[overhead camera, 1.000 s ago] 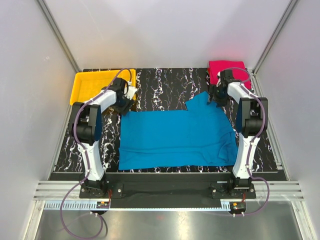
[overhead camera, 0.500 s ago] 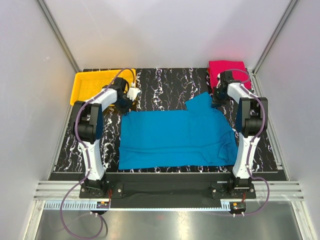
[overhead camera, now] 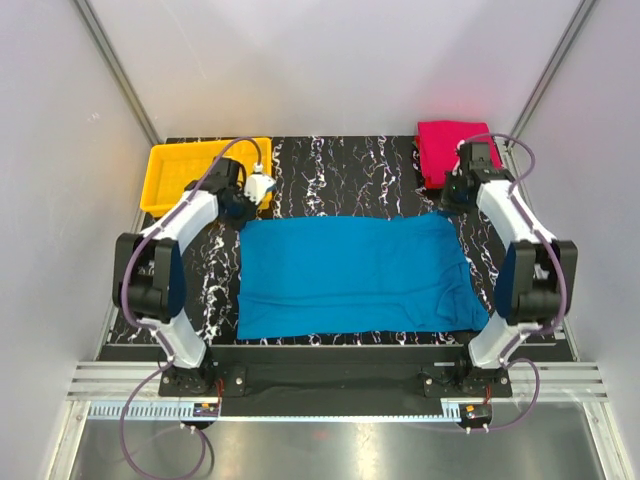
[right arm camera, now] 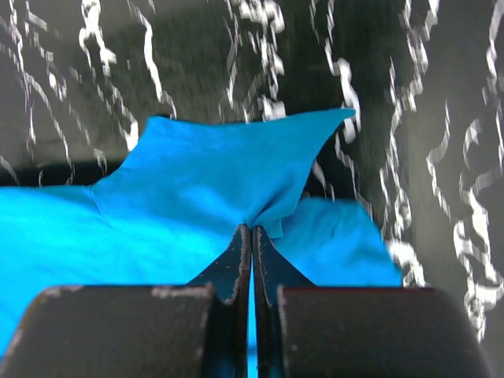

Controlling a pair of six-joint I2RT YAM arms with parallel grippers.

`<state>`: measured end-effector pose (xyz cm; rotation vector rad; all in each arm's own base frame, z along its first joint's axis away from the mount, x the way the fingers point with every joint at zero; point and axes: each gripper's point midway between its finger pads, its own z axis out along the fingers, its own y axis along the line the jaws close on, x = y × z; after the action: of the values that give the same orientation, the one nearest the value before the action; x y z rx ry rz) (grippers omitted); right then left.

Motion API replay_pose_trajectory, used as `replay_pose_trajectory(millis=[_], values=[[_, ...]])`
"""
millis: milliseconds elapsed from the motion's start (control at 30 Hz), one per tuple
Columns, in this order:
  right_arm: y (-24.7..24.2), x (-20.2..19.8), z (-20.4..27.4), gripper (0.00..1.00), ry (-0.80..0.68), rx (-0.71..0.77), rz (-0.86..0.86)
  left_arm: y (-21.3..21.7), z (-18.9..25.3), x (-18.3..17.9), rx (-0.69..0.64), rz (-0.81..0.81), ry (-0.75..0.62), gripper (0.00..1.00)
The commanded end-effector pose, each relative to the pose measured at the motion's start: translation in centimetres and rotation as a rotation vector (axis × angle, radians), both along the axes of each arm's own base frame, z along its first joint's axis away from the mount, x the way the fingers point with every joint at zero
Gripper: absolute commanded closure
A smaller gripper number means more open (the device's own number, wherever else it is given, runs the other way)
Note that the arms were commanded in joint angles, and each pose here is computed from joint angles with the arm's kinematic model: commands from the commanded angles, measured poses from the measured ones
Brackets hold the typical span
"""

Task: Fold and stack the t-shirts
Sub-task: Fold the tshirt

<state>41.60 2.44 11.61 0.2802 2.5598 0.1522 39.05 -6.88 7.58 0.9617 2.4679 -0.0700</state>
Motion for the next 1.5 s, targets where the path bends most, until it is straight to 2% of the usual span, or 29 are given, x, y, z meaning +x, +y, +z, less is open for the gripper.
replay_pose_trajectory(millis=[0, 67, 233, 400, 567, 967, 1033, 1167, 1267, 1367, 1467], values=[[-0.3, -3.2, 1.0, 1.00, -0.001, 0.001, -0.062, 0.3, 1.8, 0.1, 0.007, -0.034, -0.082, 1.00], [-0.2, -4.7, 1.7, 1.00, -0.014, 0.014, -0.074, 0.5, 1.8, -0.6, 0.011, -0.041, -0.081, 1.00], [-0.1, -10.2, 0.3, 1.00, 0.085, 0.038, -0.134, 1.0, 1.2, -3.3, 0.035, -0.095, -0.061, 1.00], [0.0, -15.2, -2.1, 1.00, 0.203, 0.060, -0.202, 1.7, -0.9, -7.5, 0.067, -0.160, 0.053, 1.00], [-0.6, -16.4, -4.8, 1.00, 0.272, 0.030, -0.249, 1.7, -3.2, -9.5, 0.095, -0.204, 0.121, 1.00], [-2.3, -14.2, -4.2, 1.00, 0.237, -0.053, -0.280, 0.7, -2.5, -9.3, 0.068, -0.236, 0.123, 1.00], [-3.0, -12.7, -3.2, 1.00, 0.201, -0.076, -0.282, -0.1, -1.1, -7.9, 0.030, -0.227, 0.086, 1.00], [-4.2, -5.8, 1.3, 1.00, 0.047, -0.124, -0.289, -1.1, 2.2, -3.7, -0.012, -0.152, -0.022, 1.00], [-4.0, -1.1, 2.6, 1.00, -0.001, -0.117, -0.272, -0.5, 4.1, -0.3, 0.024, -0.086, -0.139, 1.00], [-3.6, -0.2, 2.0, 1.00, 0.049, -0.103, -0.253, -0.1, 4.5, 0.3, 0.042, -0.068, -0.157, 1.00], [-3.5, -2.0, 1.5, 1.00, 0.070, -0.100, -0.258, -0.5, 3.7, -1.3, 0.022, -0.103, -0.114, 1.00]])
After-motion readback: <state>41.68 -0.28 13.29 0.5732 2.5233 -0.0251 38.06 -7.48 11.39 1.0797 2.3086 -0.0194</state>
